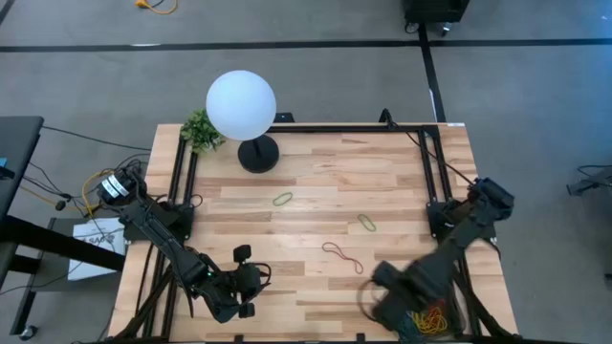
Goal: Pick and place items into bin
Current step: Put the red rubber band into the black bin
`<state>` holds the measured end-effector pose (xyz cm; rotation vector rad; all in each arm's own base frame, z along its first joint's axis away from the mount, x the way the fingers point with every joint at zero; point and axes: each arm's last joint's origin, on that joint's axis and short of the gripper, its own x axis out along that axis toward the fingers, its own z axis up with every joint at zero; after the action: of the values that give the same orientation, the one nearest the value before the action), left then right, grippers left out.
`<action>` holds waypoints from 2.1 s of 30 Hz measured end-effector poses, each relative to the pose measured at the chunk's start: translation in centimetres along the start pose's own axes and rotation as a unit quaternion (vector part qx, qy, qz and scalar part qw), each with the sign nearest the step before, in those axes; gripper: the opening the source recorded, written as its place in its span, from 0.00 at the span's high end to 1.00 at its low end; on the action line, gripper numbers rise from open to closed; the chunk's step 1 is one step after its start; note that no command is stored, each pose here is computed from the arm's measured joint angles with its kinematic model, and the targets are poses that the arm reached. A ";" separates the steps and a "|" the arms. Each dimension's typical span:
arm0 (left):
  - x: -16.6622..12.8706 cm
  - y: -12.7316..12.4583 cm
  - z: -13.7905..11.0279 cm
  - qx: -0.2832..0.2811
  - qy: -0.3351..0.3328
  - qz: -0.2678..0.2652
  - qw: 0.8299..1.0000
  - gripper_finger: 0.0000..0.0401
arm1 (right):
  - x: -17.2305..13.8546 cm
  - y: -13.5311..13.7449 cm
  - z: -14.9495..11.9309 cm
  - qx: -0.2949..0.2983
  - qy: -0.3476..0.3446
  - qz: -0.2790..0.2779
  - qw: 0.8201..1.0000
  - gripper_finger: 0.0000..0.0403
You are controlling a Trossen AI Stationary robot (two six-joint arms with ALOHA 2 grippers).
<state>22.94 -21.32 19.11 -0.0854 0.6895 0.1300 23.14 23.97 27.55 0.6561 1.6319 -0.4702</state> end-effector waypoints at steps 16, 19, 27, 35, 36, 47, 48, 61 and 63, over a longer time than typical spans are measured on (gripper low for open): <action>0.0 0.0 0.0 -0.001 0.000 0.000 1.000 0.78 | 4.6 -2.7 -14.3 0.124 -0.102 -0.092 0.983 1.00; 0.0 0.0 0.0 -0.001 0.000 0.000 1.000 0.78 | 5.9 -2.6 -14.6 0.121 -0.114 -0.120 0.979 0.99; 0.2 0.2 0.2 -0.004 -0.003 0.005 1.000 0.78 | 7.2 -1.9 -13.0 0.130 -0.086 -0.185 0.970 0.88; 0.4 0.5 0.4 -0.008 -0.003 0.011 1.000 0.78 | 6.8 -1.1 -10.8 0.111 -0.054 -0.191 0.974 0.79; 0.4 0.5 0.4 -0.007 -0.003 0.011 1.000 0.78 | 6.8 -1.0 -10.6 0.113 -0.054 -0.191 0.974 0.79; 0.4 0.5 0.4 -0.007 -0.002 0.011 1.000 0.78 | 2.0 -0.4 -10.2 0.014 -0.255 -0.066 0.965 0.80; 0.4 0.5 0.4 -0.007 -0.002 0.012 1.000 0.78 | 1.6 -0.5 -10.1 -0.006 -0.298 -0.050 0.953 0.80; 0.5 0.5 0.5 -0.009 -0.003 0.012 1.000 0.78 | 3.3 0.2 -0.5 -0.061 -0.372 -0.125 0.918 0.80; 0.5 0.5 0.5 -0.009 -0.003 0.012 1.000 0.78 | 4.5 0.3 1.7 -0.082 -0.324 -0.130 0.934 0.80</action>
<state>23.52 -20.68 19.13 -0.0934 0.6844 0.1594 24.21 23.77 22.88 0.1238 1.1068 -0.6524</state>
